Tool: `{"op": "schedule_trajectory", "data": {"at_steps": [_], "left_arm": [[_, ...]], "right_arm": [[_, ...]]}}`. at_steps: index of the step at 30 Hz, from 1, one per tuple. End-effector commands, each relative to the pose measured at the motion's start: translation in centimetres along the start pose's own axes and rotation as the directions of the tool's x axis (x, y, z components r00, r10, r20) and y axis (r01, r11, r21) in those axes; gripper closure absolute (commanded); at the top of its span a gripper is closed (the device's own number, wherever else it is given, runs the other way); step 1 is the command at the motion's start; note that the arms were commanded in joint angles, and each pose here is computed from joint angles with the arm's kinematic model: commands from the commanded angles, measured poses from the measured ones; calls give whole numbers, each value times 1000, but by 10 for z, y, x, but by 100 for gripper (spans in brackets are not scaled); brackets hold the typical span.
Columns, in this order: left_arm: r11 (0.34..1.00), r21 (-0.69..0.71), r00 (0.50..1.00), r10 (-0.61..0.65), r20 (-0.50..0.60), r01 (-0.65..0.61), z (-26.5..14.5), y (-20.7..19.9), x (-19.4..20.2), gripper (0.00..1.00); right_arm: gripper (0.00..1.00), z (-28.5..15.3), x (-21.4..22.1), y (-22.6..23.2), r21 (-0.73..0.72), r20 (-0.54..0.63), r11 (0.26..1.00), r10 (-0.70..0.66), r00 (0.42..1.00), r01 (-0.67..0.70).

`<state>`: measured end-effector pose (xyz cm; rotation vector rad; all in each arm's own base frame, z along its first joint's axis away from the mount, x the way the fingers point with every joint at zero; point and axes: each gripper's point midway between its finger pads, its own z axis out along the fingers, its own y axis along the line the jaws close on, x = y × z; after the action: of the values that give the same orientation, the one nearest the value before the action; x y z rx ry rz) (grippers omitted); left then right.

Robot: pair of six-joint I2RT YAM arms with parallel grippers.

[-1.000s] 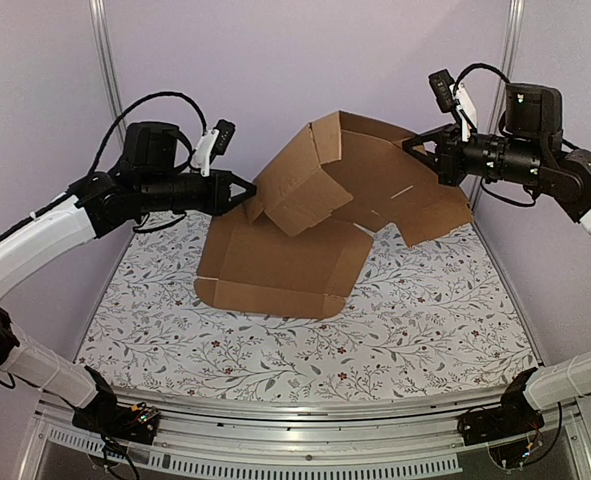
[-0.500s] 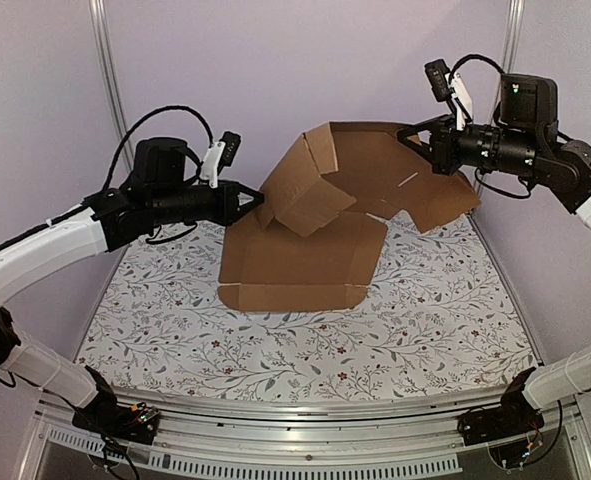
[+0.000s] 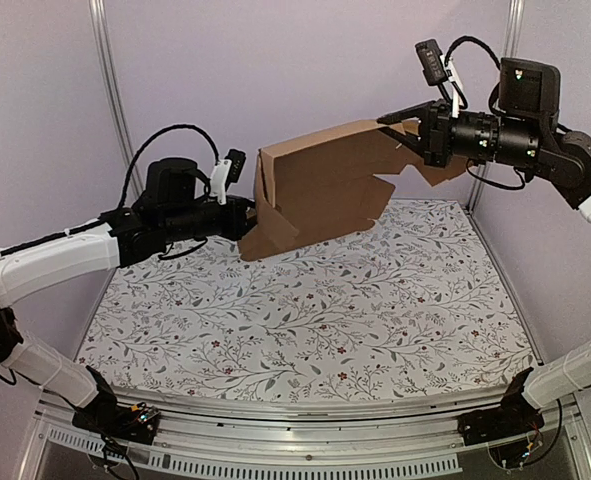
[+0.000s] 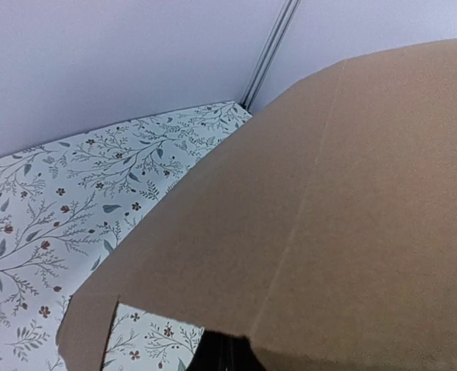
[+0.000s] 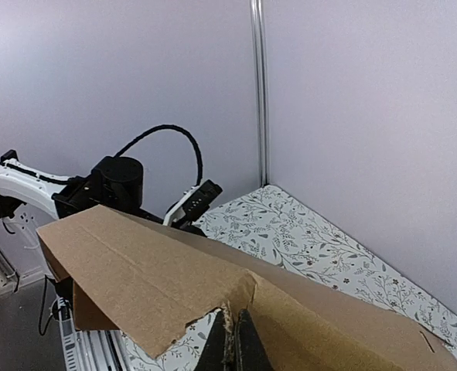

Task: Fold the paper box

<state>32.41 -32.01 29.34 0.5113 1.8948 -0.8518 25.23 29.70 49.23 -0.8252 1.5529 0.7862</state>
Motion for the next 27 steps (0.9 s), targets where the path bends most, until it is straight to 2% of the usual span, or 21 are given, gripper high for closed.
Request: {"op": "schedule_trajectory", "data": {"at_steps": [1, 11, 18, 27], "left_arm": [[999, -21, 999, -23, 32, 24, 12, 8, 6, 100], [999, 2, 997, -44, 58, 44, 8, 4, 1, 100], [998, -36, 998, -42, 46, 44, -25, 3, -3, 100], [999, -8, 998, -40, 39, 41, -72, -11, -3, 100]], "right_arm": [[100, -5, -17, 42, -185, 45, 982, 32, 998, -23], [100, -4, -2, 33, -118, -2, 993, 14, 1000, -14], [100, -4, 11, 24, -62, -46, 997, -41, 998, 38], [100, -12, 11, 19, -21, -64, 994, -105, 992, 104]]}}
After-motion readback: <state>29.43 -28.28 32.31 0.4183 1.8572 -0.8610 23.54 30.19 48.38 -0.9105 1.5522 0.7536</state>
